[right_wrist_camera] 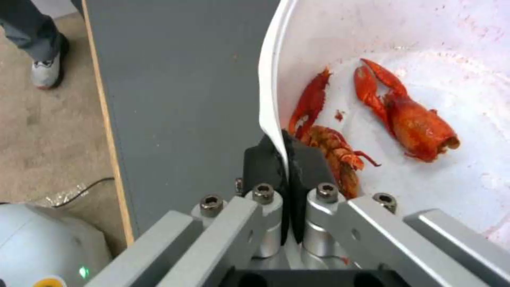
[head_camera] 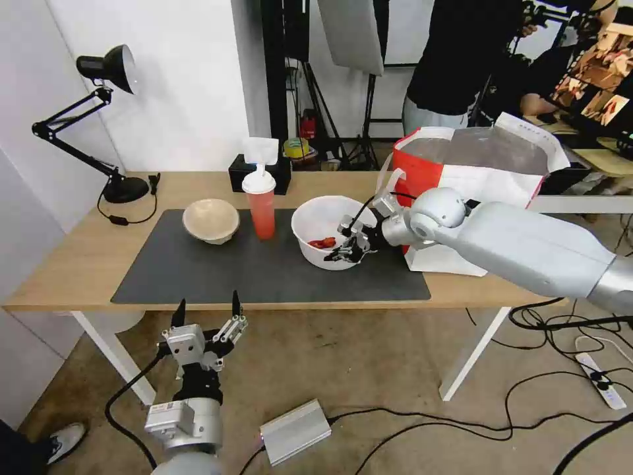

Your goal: Pick up the trash from the table and place it into the takeout bag.

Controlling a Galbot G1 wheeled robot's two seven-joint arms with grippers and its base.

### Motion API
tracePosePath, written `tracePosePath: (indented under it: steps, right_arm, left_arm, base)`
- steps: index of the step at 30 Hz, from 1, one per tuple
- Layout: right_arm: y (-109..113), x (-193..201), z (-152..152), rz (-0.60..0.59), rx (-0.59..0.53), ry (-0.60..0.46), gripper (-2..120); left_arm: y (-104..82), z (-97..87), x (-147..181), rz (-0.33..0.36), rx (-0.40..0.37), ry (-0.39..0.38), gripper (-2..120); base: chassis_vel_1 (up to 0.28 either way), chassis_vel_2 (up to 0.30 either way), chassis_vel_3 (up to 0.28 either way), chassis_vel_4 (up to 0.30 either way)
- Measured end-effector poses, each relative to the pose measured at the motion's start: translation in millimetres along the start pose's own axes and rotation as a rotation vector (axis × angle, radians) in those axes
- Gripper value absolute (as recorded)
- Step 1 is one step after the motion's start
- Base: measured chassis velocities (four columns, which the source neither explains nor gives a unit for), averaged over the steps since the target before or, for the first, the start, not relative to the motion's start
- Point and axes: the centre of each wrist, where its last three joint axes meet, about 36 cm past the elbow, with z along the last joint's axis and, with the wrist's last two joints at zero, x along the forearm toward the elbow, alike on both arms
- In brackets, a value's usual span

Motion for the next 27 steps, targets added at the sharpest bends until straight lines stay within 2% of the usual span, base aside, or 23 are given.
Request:
tracePosePath:
  steps: [12, 27]
  right_arm:
    - [-6, 14, -4, 0.01, -0.035, -0.103, 0]
    - [-11, 39, -23, 0.035, -0.021, -0.166, 0]
  left_arm:
    - [1.3, 3.4, 1, 0.006, -0.01, 0.012, 97]
    - [-0.4, 3.8, 4, 0.005, -0.007, 0.02, 97]
  base:
    - [0.0, 0.0, 0.0, 0.0]
    - [0.0, 0.0, 0.0, 0.0]
